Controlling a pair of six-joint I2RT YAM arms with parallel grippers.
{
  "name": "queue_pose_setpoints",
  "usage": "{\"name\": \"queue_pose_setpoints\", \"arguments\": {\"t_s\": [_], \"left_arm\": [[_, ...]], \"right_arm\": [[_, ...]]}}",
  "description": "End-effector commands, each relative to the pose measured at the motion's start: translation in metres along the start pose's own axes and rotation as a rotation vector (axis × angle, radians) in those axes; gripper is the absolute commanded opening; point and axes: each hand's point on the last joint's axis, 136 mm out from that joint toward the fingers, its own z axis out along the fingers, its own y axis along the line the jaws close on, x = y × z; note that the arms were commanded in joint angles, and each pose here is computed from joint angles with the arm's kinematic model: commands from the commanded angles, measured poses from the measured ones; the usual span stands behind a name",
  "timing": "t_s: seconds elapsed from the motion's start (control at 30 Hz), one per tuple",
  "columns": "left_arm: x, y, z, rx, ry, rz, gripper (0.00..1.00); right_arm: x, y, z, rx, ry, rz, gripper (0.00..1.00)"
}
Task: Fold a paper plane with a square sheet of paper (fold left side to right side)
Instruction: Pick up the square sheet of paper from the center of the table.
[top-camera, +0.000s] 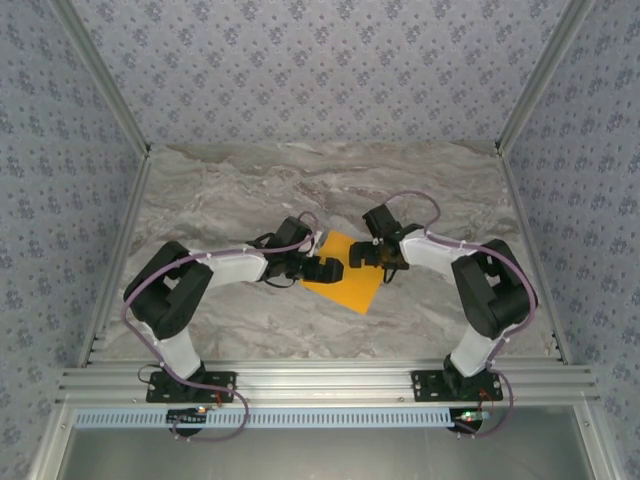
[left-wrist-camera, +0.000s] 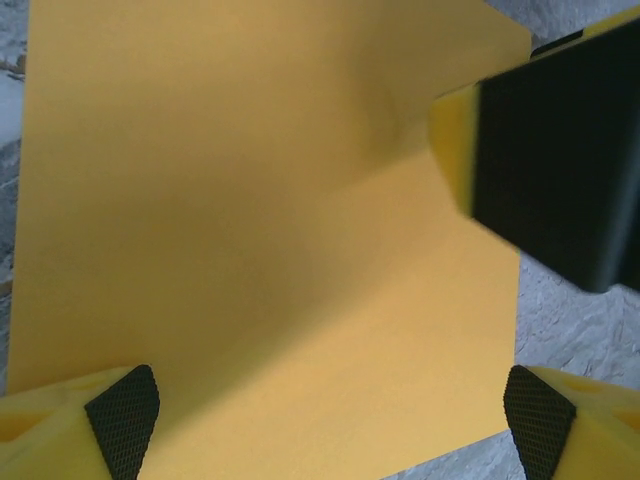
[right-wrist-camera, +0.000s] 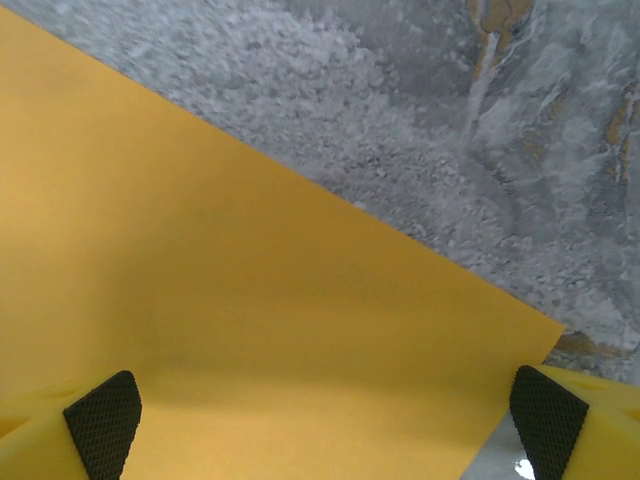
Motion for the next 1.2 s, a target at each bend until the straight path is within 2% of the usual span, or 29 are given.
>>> {"name": "queue_pose_setpoints", "arguments": {"t_s": [0.0,0.23,0.43,0.6,0.9,1.0,1.17], "left_arm": [[0.007,0.007,0.006,0.0,0.012,-0.044,0.92],[0.01,0.01,0.008,0.002,0.006,-0.056,0.89],[0.005,0.006,0.004,0.018,-0.021,-0.043,0.87],[-0.001,-0.001,-0.004,0.04,-0.059,-0.027,0.87],[-0.014,-0.009,-0.029,0.08,-0.14,-0.017,0.87],[-0.02,-0.006,-0.047,0.091,-0.187,-0.022,0.88],[-0.028,0.007,-0.084,0.125,-0.26,-0.059,0.89]], "right_arm": [[0.007,0.007,0.006,0.004,0.037,0.021,1.0],[0.023,0.045,0.004,-0.109,0.058,-0.02,1.0],[0.027,0.065,-0.009,-0.131,0.042,-0.073,1.0],[0.024,0.069,-0.016,-0.146,0.032,-0.09,0.84],[0.02,0.074,-0.026,-0.215,0.015,-0.118,0.42],[0.016,0.082,-0.033,-0.321,-0.008,-0.099,0.34],[0.002,0.092,-0.059,-0.485,-0.081,-0.098,0.31]]}}
